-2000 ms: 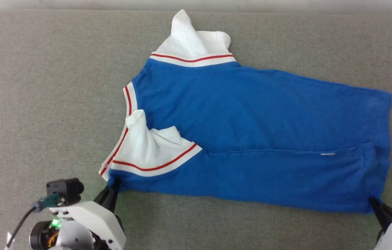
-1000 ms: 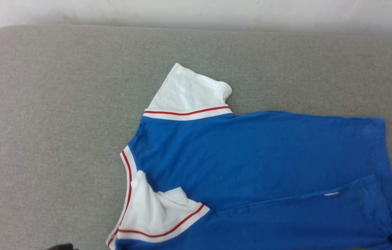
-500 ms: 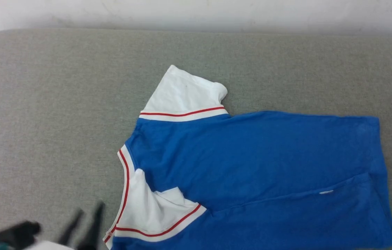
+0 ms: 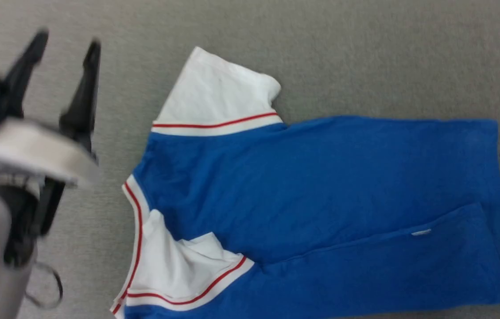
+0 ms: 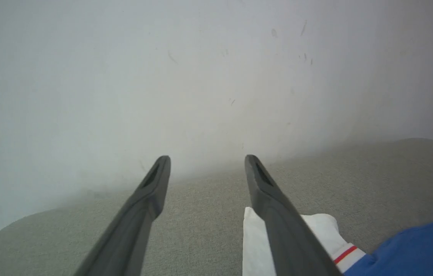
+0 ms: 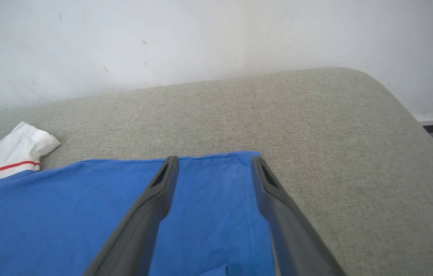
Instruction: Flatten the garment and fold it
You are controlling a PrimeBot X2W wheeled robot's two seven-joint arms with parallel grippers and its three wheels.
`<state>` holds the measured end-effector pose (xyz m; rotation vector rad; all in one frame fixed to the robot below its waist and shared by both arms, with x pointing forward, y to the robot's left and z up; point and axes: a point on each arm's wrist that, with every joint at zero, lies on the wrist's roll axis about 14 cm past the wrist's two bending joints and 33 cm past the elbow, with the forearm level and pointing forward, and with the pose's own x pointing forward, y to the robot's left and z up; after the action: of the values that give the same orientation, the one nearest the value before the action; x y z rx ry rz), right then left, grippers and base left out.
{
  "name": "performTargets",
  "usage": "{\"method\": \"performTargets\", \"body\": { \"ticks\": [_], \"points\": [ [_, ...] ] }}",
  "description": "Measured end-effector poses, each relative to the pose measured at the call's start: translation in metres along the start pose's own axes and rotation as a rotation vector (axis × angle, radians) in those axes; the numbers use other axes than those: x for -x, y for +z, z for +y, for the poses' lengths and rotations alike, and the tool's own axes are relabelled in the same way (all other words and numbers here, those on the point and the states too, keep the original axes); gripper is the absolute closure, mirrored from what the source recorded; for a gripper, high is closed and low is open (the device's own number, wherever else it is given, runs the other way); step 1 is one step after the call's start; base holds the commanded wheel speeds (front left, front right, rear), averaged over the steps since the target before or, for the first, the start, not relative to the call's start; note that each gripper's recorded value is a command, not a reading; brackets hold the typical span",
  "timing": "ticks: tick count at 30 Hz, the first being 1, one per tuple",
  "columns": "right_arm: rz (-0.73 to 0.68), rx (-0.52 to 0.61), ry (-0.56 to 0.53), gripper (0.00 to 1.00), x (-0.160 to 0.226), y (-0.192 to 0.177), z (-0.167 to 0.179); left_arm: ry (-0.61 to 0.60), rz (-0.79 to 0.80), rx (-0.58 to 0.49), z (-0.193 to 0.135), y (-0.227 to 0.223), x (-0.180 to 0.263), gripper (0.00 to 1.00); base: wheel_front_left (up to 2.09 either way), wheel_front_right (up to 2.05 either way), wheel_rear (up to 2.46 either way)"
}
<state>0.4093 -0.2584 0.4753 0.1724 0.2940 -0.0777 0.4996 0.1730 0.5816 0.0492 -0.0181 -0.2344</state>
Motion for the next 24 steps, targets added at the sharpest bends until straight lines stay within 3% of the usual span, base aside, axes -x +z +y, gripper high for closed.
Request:
{"method": "performTargets", "body": {
  "ticks": [9,24],
  "points": [
    [0.043,0.004,-0.008,0.0,-0.027,-0.027,-0.001,-0.216,0.329,-0.01,-0.035,-0.081,-0.075,0.0,0.0,0.0,0.0],
    [0.136,0.039,-0.091,0.0,-0.026,-0.057,-0.032,-0.33,0.627,0.041,-0.068,-0.185,-0.1,0.0,0.0,0.0,0.0]
  ]
}}
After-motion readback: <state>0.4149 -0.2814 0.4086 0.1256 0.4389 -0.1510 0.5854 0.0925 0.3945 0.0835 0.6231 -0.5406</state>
